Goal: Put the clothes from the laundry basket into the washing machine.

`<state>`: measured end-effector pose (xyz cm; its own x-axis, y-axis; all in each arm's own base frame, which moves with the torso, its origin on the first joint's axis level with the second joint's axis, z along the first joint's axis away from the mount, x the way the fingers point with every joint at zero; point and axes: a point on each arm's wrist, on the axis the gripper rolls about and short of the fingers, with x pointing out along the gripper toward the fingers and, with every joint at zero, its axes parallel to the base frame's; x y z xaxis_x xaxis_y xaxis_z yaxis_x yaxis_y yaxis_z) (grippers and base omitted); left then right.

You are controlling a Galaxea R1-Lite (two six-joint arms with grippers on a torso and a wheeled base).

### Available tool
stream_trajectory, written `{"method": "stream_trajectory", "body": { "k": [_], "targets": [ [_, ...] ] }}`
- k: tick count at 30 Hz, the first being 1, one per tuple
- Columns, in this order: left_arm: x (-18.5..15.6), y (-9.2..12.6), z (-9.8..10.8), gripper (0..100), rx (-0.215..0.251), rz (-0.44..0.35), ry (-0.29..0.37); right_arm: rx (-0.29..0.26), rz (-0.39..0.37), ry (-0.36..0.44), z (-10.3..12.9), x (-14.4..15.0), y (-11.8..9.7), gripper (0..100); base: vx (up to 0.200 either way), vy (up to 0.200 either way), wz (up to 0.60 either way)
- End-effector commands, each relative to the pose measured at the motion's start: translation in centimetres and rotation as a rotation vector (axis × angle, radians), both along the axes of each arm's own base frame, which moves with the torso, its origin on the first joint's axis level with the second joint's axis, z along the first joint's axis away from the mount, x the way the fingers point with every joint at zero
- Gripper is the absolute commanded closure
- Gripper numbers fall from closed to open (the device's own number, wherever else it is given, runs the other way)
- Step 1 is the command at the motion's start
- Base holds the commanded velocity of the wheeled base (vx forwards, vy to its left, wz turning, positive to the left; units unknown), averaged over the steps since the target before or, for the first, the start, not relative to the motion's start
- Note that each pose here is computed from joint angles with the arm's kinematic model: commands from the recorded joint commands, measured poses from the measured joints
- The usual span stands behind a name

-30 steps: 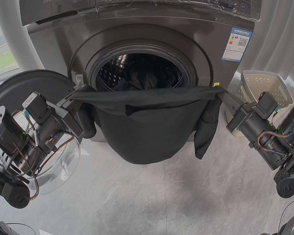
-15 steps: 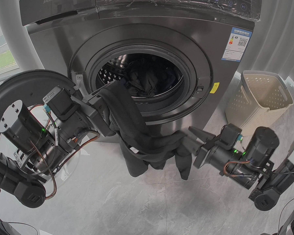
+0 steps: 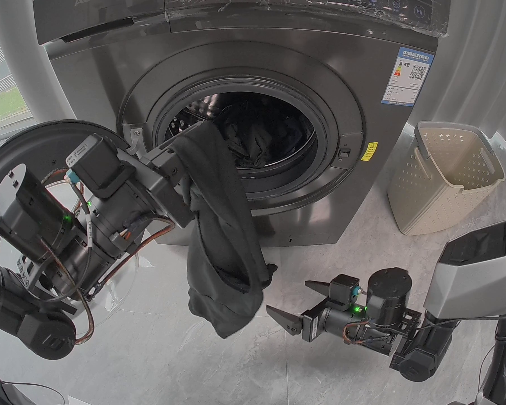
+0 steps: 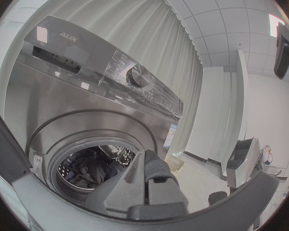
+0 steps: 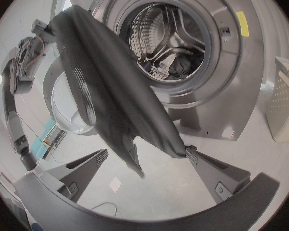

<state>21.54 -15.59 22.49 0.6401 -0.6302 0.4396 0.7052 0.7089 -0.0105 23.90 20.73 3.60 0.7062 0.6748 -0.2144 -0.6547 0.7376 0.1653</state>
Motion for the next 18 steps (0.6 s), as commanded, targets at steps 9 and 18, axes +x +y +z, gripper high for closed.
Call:
{"method": "stream_trajectory", "body": {
  "k": [9, 18],
  "targets": [
    [-0.9, 0.3, 1.3, 100, -0.028, -0.017, -0.041, -0.045, 0.034, 0.057, -2.3, -0.6, 0.8, 0, 0.0, 0.0, 0.0],
    [-0.8, 0.2, 1.0, 100, -0.022, -0.017, -0.033, 0.037, 0.086, -0.033, 0.5, -0.9, 2.8, 0, 0.0, 0.0, 0.0]
  ]
}}
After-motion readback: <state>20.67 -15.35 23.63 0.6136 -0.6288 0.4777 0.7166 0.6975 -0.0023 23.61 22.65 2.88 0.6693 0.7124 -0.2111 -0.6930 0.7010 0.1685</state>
